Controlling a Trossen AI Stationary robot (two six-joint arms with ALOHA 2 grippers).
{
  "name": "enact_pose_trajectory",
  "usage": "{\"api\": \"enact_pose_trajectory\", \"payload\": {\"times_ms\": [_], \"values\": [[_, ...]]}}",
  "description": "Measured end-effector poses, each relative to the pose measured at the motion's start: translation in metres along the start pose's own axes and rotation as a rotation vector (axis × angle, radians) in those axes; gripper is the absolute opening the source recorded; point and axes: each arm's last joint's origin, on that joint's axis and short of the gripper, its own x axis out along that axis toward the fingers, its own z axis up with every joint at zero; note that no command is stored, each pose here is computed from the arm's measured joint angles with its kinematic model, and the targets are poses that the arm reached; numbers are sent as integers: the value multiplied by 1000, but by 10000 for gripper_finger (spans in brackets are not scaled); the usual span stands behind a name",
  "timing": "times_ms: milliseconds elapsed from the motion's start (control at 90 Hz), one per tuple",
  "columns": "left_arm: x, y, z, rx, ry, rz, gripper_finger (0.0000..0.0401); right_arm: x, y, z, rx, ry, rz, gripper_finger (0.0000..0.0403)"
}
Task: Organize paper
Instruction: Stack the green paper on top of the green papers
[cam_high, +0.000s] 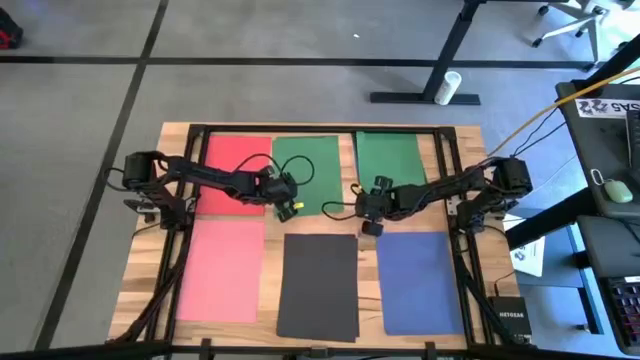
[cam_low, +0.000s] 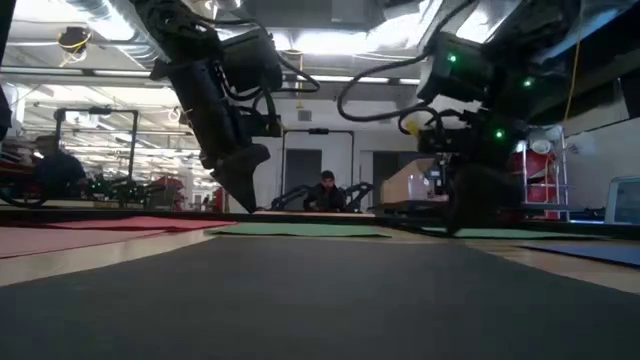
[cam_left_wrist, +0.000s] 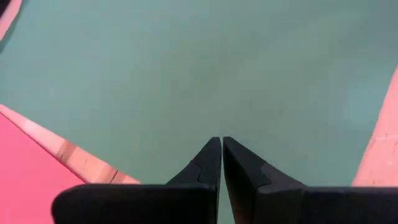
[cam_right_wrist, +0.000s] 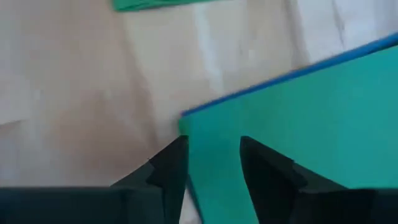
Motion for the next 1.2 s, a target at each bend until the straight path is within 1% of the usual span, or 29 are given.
{"api": "enact_pose_trajectory", "payload": {"times_ms": [156,289,389,678,900,1044,1200], "values": [[0,0,0,0,0,0,0,3,-6,1,21,3,4,136],[0,0,0,0,0,0,0,3,-5,1,27,13,71,136],[0,0,0,1,0,1,0,2,-3,2,26,3,87,136],[0,0,0,4,0,0,0,2,-1,4,30,-22,89,136],[0,0,0,4,0,0,0,2,-2,4,5,-25,73,134],[0,0,0,4,1,0,0,5,0,3,-4,-5,69,109],[0,0,-1,13,3,2,0,11,2,3,-9,2,49,51]]}}
